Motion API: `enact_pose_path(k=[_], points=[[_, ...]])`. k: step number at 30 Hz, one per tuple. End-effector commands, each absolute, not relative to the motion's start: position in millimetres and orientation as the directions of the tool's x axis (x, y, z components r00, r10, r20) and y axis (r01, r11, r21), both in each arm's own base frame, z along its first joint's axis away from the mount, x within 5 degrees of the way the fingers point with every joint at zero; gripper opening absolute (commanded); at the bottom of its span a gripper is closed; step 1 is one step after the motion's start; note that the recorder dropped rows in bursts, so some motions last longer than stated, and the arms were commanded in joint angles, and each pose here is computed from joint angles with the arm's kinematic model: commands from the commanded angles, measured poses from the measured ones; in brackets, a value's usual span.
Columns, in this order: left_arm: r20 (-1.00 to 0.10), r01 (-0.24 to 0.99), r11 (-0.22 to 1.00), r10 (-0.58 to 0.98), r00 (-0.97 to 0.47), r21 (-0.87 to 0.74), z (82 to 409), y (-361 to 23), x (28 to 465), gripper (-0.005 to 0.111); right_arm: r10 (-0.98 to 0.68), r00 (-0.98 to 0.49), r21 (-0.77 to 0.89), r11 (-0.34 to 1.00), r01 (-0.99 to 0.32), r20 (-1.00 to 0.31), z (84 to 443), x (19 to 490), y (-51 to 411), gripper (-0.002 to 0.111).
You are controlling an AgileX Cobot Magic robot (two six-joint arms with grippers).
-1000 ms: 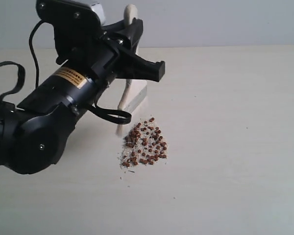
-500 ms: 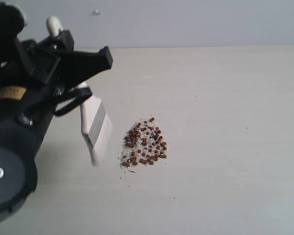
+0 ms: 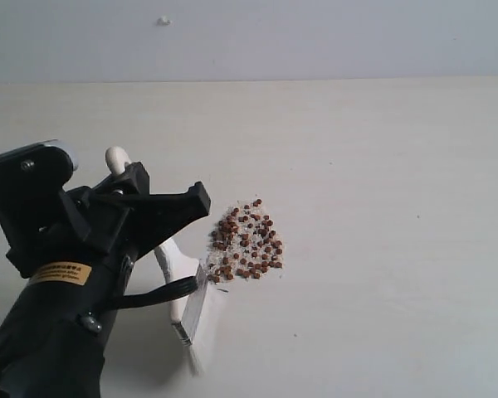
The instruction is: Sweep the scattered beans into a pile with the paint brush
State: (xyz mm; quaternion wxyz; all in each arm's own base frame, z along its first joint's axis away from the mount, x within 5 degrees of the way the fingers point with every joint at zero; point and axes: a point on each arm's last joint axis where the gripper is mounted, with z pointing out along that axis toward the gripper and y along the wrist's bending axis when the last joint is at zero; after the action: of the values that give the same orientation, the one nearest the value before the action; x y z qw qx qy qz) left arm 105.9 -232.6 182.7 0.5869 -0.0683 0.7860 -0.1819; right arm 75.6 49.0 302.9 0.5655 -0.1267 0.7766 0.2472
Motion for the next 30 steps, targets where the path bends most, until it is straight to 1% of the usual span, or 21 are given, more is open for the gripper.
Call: enact_pose_path(k=[1, 6, 7, 8, 9, 10, 11, 12, 13, 15, 18, 19, 24, 30], points=[[-0.904, 0.214, 0.892, -0.343, -0.255, -0.399, 198, -243, 104, 0.000, 0.086, -0.317, 0.240, 0.842, -0.484, -0.944, 303, 75, 49, 0.000], [-0.902, 0.359, 0.828, -0.378, -0.207, -0.430, 225, -257, 101, 0.000, 0.094, -0.306, 0.241, 0.838, -0.490, -0.948, 305, 75, 50, 0.000], [-0.943, 0.407, 0.851, -0.298, -0.148, -0.333, 234, -257, 100, 0.000, 0.094, -0.306, 0.241, 0.838, -0.490, -0.948, 305, 75, 50, 0.000], [-0.959, 0.426, 0.860, -0.255, -0.121, -0.282, 238, -257, 98, 0.000, 0.094, -0.306, 0.241, 0.838, -0.490, -0.948, 305, 75, 50, 0.000], [-0.985, 0.459, 0.872, -0.159, -0.063, -0.170, 246, -255, 91, 0.000, 0.094, -0.306, 0.241, 0.838, -0.490, -0.948, 305, 75, 50, 0.000], [-0.993, 0.479, 0.871, -0.110, -0.029, -0.111, 250, -255, 86, 0.000, 0.094, -0.306, 0.241, 0.838, -0.490, -0.948, 305, 75, 50, 0.000], [-0.998, 0.518, 0.855, -0.008, 0.063, 0.026, 261, -254, 77, 0.000, 0.094, -0.306, 0.241, 0.838, -0.490, -0.948, 305, 75, 50, 0.000], [-0.993, 0.531, 0.844, 0.020, 0.112, 0.077, 271, -250, 72, 0.000, 0.094, -0.306, 0.241, 0.838, -0.490, -0.948, 305, 75, 50, 0.000], [-0.992, 0.539, 0.837, 0.023, 0.126, 0.088, 278, -246, 70, 0.000, 0.094, -0.306, 0.241, 0.838, -0.490, -0.948, 305, 75, 50, 0.000], [-0.993, 0.631, 0.770, 0.024, 0.117, 0.093, 291, -240, 67, 0.000, 0.094, -0.306, 0.241, 0.838, -0.490, -0.948, 305, 75, 50, 0.000], [-0.991, 0.850, 0.511, 0.096, 0.090, 0.127, 305, -227, 63, 0.000, 0.094, -0.306, 0.241, 0.838, -0.490, -0.948, 305, 75, 50, 0.000], [-0.989, 0.889, 0.441, 0.134, 0.066, 0.119, 309, -218, 63, 0.000, 0.094, -0.306, 0.241, 0.838, -0.490, -0.948, 305, 75, 50, 0.000], [-0.980, 0.922, 0.376, 0.198, 0.014, 0.090, 313, -197, 69, 0.000, 0.094, -0.306, 0.241, 0.838, -0.490, -0.948, 305, 75, 50, 0.000], [-0.959, 0.937, 0.333, 0.284, 0.009, 0.108, 310, -185, 75, 0.000, 0.094, -0.306, 0.241, 0.838, -0.490, -0.948, 305, 75, 50, 0.000]])
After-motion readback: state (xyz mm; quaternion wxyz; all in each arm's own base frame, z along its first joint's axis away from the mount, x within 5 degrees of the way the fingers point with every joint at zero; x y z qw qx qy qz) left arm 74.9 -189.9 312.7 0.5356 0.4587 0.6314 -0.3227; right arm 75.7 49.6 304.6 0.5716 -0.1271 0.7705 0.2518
